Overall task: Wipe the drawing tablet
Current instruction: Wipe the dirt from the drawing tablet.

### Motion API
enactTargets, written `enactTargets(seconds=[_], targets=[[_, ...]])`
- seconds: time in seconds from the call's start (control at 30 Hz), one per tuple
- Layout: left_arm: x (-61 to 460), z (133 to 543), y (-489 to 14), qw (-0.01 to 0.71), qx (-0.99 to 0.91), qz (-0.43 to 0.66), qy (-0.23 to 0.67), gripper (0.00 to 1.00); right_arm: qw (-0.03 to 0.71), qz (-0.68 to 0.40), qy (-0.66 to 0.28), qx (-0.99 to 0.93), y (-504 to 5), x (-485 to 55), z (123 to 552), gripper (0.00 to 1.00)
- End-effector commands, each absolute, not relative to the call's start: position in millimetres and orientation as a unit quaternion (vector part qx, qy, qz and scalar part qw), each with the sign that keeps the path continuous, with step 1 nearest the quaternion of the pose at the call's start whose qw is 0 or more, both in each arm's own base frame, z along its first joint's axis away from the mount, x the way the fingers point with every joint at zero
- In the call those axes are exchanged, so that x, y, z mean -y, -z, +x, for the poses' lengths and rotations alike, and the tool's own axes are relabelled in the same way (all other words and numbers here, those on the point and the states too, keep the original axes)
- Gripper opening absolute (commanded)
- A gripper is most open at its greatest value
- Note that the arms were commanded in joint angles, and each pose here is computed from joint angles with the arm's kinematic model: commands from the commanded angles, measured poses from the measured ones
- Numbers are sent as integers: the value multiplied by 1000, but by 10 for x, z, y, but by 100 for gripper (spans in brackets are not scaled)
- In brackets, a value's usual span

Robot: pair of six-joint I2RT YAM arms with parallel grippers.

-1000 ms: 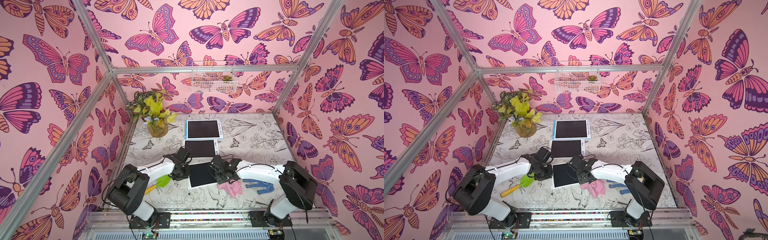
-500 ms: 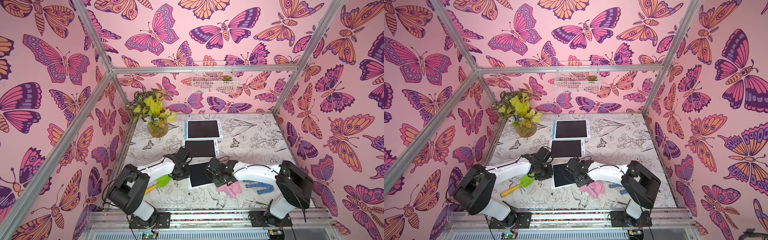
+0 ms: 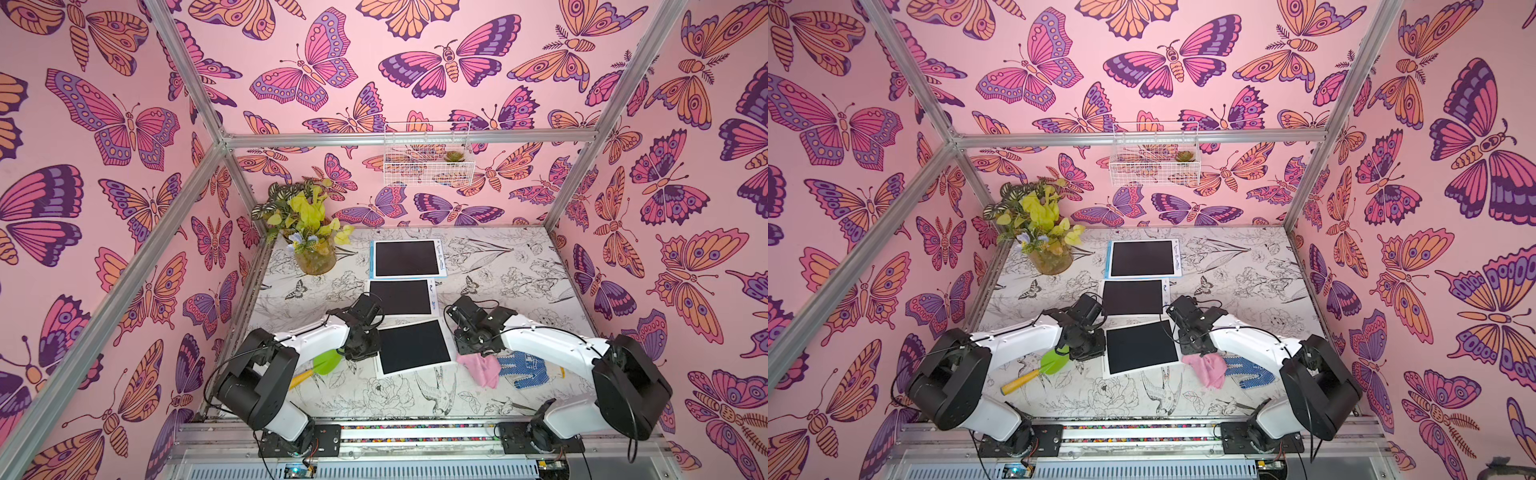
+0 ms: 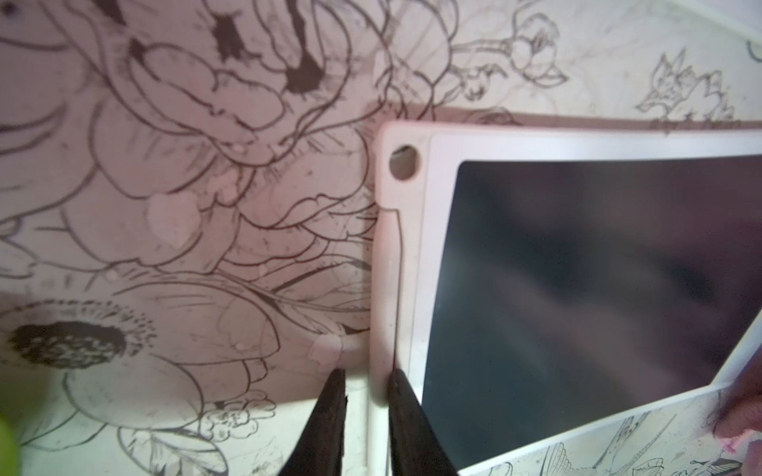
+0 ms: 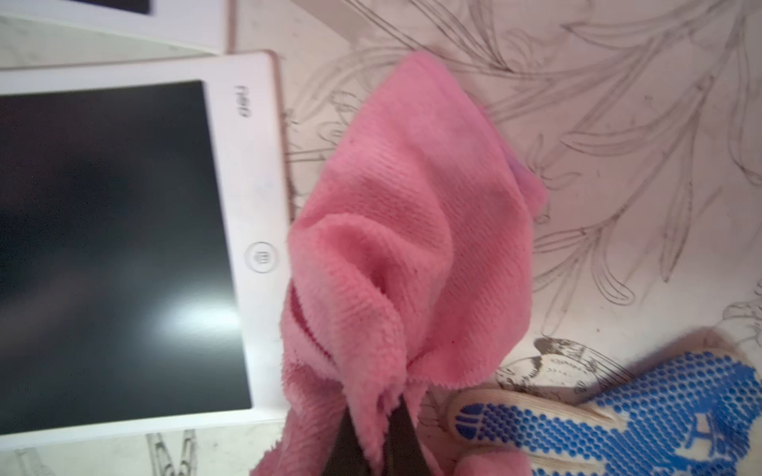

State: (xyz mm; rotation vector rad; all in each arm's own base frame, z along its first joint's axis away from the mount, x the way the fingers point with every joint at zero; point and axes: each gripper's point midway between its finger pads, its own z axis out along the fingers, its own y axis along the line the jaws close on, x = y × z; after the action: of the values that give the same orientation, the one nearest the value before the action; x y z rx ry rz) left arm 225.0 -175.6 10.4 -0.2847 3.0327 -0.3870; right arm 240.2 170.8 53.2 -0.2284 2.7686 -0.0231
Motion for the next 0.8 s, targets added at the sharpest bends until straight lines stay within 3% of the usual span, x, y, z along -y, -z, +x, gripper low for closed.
enactTargets(seconds=[0.0, 0.2, 0.3, 0.47, 0.67, 0.77], targets=[[1397, 1765, 361, -46, -994, -91, 41, 23, 252, -136, -55, -957, -706, -2356, 2622, 0], [1437, 1758, 376, -48, -993, -91, 54, 23, 231, -254, -128, -930, -536, -3481, 2314, 0], [1456, 1772, 371, -47, -993, -90, 60, 23, 241, -242, -201, -918, -547, -3771, 2219, 0], [1458, 1763, 381, -49, -993, -92, 61, 23, 267, -170, -229, -920, -447, -3524, 2476, 0], [1424, 1741, 393, -50, -993, -96, 56, 23, 292, -169, -137, -931, -276, -2798, 2592, 0], [1422, 1736, 406, -53, -992, -96, 55, 23, 298, -222, -174, -912, -321, -3047, 2448, 0]])
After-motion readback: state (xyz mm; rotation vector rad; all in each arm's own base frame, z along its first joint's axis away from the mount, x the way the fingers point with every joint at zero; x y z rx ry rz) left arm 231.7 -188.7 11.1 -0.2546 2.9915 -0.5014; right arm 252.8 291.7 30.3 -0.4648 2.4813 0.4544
